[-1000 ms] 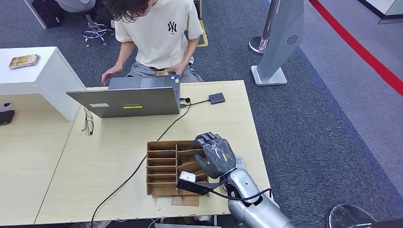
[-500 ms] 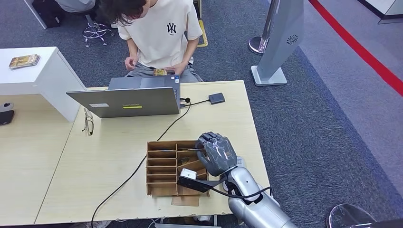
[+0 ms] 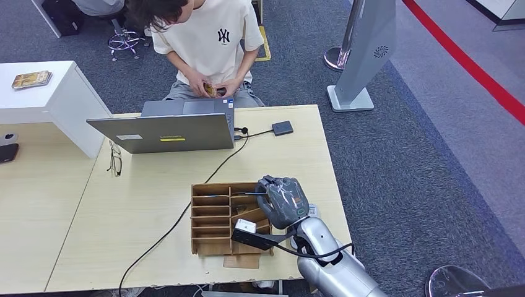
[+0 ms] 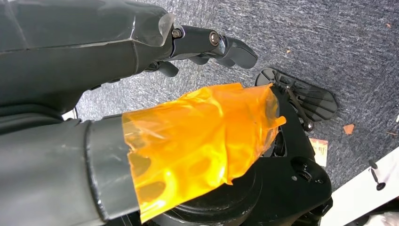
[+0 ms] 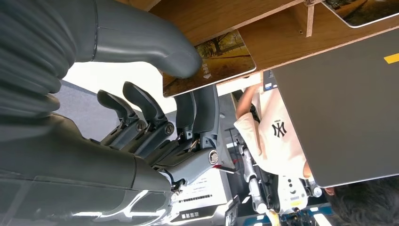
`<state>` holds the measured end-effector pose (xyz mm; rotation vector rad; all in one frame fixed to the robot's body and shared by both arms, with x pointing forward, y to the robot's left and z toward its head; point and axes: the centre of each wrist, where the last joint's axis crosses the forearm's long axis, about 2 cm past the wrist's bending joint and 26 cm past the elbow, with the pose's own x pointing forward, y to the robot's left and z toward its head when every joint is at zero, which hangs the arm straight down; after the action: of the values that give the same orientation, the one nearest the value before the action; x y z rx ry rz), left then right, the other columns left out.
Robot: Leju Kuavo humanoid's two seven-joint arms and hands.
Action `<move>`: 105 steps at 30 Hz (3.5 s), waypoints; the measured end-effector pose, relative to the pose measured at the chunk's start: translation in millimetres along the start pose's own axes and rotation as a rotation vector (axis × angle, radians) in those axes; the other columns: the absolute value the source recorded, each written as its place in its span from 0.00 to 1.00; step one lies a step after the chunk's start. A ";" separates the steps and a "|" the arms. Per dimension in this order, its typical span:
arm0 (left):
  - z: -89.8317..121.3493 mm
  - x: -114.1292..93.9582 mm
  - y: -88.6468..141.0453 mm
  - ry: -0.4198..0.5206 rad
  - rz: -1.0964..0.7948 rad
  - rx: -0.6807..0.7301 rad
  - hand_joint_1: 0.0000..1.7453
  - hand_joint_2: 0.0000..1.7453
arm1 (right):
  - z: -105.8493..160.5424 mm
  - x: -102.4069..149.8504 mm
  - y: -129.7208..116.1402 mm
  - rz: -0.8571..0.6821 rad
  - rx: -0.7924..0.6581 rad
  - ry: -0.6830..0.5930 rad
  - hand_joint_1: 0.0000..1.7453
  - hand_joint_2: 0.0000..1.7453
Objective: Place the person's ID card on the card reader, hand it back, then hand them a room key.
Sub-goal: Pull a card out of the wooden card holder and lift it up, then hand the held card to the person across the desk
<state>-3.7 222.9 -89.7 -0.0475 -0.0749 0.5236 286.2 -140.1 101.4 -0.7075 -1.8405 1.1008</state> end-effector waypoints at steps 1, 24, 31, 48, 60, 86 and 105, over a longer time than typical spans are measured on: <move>0.0 0.0 0.0 0.000 0.000 0.000 0.00 0.00 | 0.0 -0.1 0.0 0.000 0.000 0.000 0.96 1.00; 0.0 -0.2 0.6 -0.002 -0.001 -0.007 0.00 0.00 | -4.6 -11.9 -26.5 -0.406 -0.054 0.033 1.00 1.00; -0.8 0.6 2.7 -0.027 -0.012 -0.004 0.00 0.00 | 2.2 -17.0 -44.4 -0.737 -0.120 -0.010 1.00 1.00; -7.6 -1.0 -1.2 -0.049 0.061 0.021 0.00 0.00 | 2.4 -10.9 -63.1 -1.086 -0.166 -0.138 1.00 1.00; -8.0 2.4 -7.8 -0.025 0.121 0.007 0.00 0.00 | -16.6 5.9 -67.0 -1.101 -0.129 -0.220 1.00 1.00; -8.1 14.2 -18.0 -0.034 -0.050 -0.023 0.00 0.00 | -115.5 37.6 -112.5 -0.787 -0.124 -0.297 1.00 1.00; -12.8 25.3 -26.7 -0.050 -0.162 -0.038 0.00 0.00 | -178.0 55.1 -123.6 -0.254 -0.222 -0.155 1.00 1.00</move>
<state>32.5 212.1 -99.2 -0.0653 -0.1369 0.3612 411.6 -79.6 276.4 -0.5055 -2.1406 0.8131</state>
